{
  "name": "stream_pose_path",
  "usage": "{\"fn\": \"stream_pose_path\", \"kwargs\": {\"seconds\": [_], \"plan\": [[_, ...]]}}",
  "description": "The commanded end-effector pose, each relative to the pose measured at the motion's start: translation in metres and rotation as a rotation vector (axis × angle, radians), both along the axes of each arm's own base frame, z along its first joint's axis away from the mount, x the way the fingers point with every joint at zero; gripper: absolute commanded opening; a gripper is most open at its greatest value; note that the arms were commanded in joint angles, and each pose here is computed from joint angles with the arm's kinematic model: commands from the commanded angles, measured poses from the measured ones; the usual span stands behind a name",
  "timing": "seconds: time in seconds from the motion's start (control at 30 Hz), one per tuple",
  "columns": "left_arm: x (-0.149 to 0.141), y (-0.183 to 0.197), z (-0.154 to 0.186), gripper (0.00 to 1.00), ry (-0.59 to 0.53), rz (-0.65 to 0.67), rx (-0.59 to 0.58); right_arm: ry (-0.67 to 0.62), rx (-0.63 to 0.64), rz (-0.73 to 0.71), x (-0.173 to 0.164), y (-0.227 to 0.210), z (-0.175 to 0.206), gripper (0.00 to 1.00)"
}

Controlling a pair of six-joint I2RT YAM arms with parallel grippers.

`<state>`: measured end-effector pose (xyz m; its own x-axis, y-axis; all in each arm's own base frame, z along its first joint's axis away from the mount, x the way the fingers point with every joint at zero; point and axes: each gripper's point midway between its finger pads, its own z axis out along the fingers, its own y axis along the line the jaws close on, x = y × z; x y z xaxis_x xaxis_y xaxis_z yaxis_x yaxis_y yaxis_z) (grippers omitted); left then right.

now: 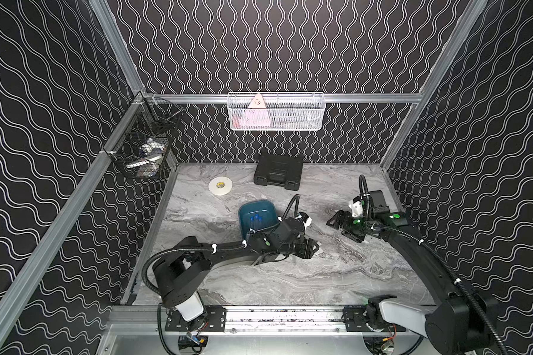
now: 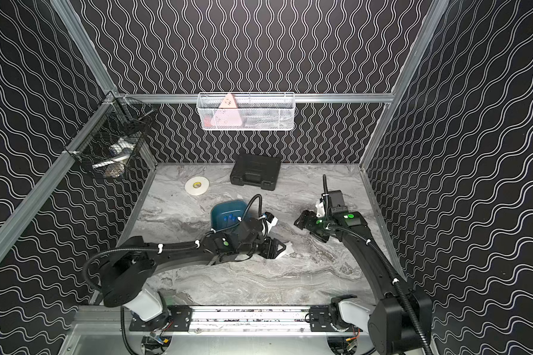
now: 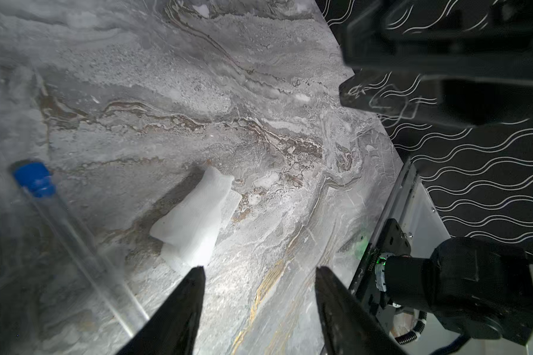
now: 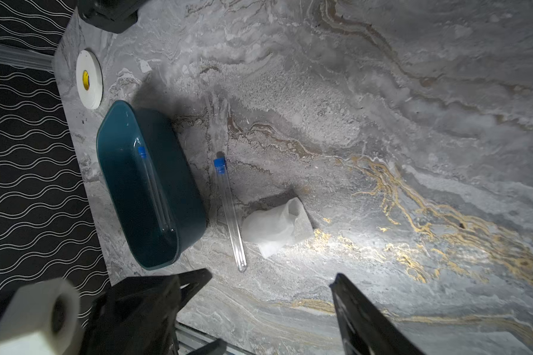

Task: Wipe the exteriors of test tubes
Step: Place the cleaning item at the center of the board, then pick up the test tube at the center of the board.

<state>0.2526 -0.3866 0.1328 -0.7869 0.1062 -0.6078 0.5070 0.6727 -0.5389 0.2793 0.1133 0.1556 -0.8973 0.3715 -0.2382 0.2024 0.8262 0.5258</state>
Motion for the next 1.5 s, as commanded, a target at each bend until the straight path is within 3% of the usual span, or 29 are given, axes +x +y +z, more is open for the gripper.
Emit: {"fn": "stream_pose_path", "kwargs": {"seconds": [0.0,0.2,0.63,1.47], "plan": [[-0.001,0.017,0.014,0.61,-0.063,0.016,0.040,0.015,0.002,0.024,0.000,0.003,-0.004,0.75],[-0.003,0.067,0.036,0.63,-0.134,0.110,0.106,0.033,-0.070,0.070,0.013,0.028,-0.025,0.69],[0.003,0.175,0.022,0.63,-0.021,0.367,0.101,0.069,-0.252,0.244,0.049,0.118,-0.086,0.48],[-0.006,0.182,0.005,0.64,0.053,0.384,0.050,0.155,-0.441,0.313,0.047,0.132,-0.142,0.31]]}}
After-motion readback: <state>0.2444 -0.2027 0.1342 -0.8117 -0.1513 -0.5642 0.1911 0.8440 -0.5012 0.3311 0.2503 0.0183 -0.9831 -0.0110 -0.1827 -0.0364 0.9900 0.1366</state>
